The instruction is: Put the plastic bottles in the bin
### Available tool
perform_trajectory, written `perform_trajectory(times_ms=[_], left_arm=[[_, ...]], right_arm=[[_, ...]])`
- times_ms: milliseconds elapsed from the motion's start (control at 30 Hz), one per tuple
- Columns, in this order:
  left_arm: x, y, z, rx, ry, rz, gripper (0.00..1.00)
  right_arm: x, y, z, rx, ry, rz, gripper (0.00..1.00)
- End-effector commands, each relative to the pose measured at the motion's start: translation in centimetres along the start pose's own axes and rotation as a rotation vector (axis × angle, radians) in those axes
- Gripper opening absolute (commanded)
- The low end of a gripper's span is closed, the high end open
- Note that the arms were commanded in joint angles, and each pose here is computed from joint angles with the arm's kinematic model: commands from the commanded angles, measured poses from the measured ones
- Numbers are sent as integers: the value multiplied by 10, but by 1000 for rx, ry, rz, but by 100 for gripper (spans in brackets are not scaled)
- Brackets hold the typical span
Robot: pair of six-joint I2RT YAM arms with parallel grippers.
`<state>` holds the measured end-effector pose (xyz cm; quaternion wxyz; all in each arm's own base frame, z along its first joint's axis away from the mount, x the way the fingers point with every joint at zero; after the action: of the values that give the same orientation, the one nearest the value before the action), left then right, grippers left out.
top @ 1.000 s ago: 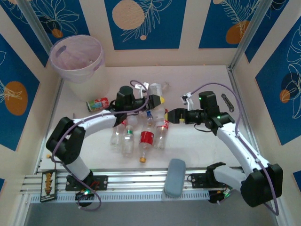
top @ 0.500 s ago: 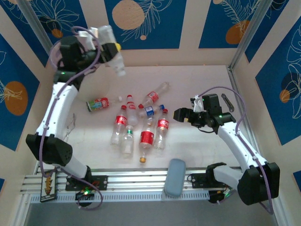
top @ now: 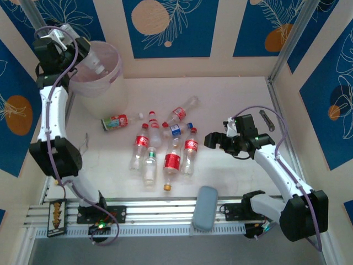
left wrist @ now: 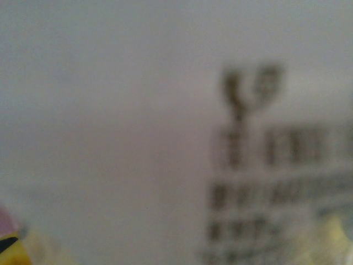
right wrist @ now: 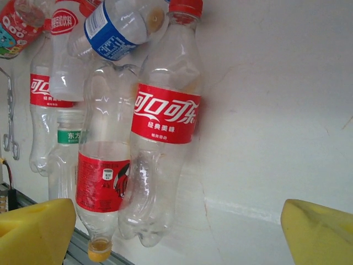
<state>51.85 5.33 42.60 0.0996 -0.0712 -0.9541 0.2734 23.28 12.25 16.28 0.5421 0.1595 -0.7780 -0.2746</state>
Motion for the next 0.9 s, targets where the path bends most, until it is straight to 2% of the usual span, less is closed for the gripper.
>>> perform_trajectory(times_ms=[0,267,867], left_arm=[[-3,0,-29,-41,-91,-49,0],[-40,33,-5,-132,60,-136,0],[-85,67,98,-162,390,-120,0]], right_arm=[[3,-5,9,0,11,27,96],[2,-12,14,1,19,53,96],[-2,-18,13,7,13,71,96]])
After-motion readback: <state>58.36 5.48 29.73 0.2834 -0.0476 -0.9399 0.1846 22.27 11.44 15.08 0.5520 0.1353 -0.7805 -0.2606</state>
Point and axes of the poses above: each hand's point on the last joint's axis, 136 mm out from that joint toward the fingers, its own x axis back along the fingers, its own y axis along the line the jaws close on, z = x × y, the point moved 3 cm from there along x, back along the fingers, and after that the axes turned 5 degrees about -x, right-handed, at the moved point
